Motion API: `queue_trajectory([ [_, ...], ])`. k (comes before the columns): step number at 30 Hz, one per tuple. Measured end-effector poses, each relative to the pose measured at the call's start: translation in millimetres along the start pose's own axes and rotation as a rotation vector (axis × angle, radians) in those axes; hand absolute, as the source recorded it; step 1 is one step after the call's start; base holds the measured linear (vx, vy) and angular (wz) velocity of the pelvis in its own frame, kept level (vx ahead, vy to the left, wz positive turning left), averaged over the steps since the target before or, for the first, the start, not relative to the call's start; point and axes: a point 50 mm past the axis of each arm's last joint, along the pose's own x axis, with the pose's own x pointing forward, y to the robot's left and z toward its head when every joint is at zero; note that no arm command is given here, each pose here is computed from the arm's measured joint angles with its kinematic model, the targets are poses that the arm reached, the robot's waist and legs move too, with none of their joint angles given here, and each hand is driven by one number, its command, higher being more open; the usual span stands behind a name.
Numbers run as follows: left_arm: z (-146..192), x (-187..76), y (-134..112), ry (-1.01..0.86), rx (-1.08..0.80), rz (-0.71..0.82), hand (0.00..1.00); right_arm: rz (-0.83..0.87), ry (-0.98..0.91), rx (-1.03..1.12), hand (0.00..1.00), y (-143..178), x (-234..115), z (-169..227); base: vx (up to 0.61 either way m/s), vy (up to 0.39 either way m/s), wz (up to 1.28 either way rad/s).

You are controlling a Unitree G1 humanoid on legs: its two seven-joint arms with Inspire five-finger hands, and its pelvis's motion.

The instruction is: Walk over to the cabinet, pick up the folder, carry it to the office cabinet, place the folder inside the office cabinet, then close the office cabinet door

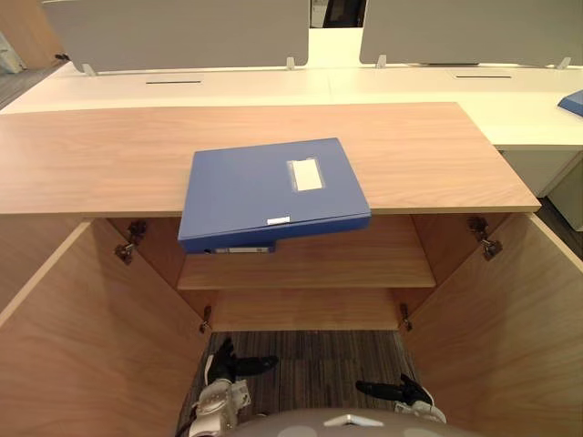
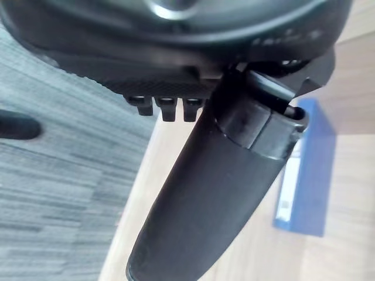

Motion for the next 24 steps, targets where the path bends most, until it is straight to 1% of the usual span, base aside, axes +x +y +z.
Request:
queue_trajectory([
  [4, 36.7, -10.2, 13.6, -0.198, -0.012, 0.042, 1.00, 0.000, -0.022, -0.011, 1.00, -0.8, -1.4, 1.1, -0.11, 0.028, 0.15],
  [6, 54.5, -17.4, 16.1, -0.291, -0.021, 0.048, 1.00, 0.007, -0.034, -0.031, 1.00, -0.2, -2.4, 1.5, -0.10, 0.011, 0.11],
  [10, 89.3, -36.1, 14.2, -0.480, -0.041, 0.023, 1.00, 0.010, -0.046, -0.037, 1.00, -0.3, -3.8, 1.5, -0.03, -0.008, 0.15],
  [14, 134.0, -64.1, 5.3, -0.725, -0.076, -0.038, 1.00, 0.026, -0.048, -0.058, 1.00, 2.5, -4.2, 1.3, 0.01, -0.027, 0.06],
  [17, 155.7, -82.6, 1.8, -0.862, -0.105, -0.091, 1.00, 0.038, -0.046, -0.060, 1.00, 3.5, -4.4, 0.2, 0.01, -0.025, 0.07],
  [24, 175.5, -103.7, 3.4, -0.996, -0.121, -0.128, 1.00, 0.045, -0.038, -0.092, 1.00, 1.8, -5.0, -3.7, -0.03, -0.038, 0.00],
])
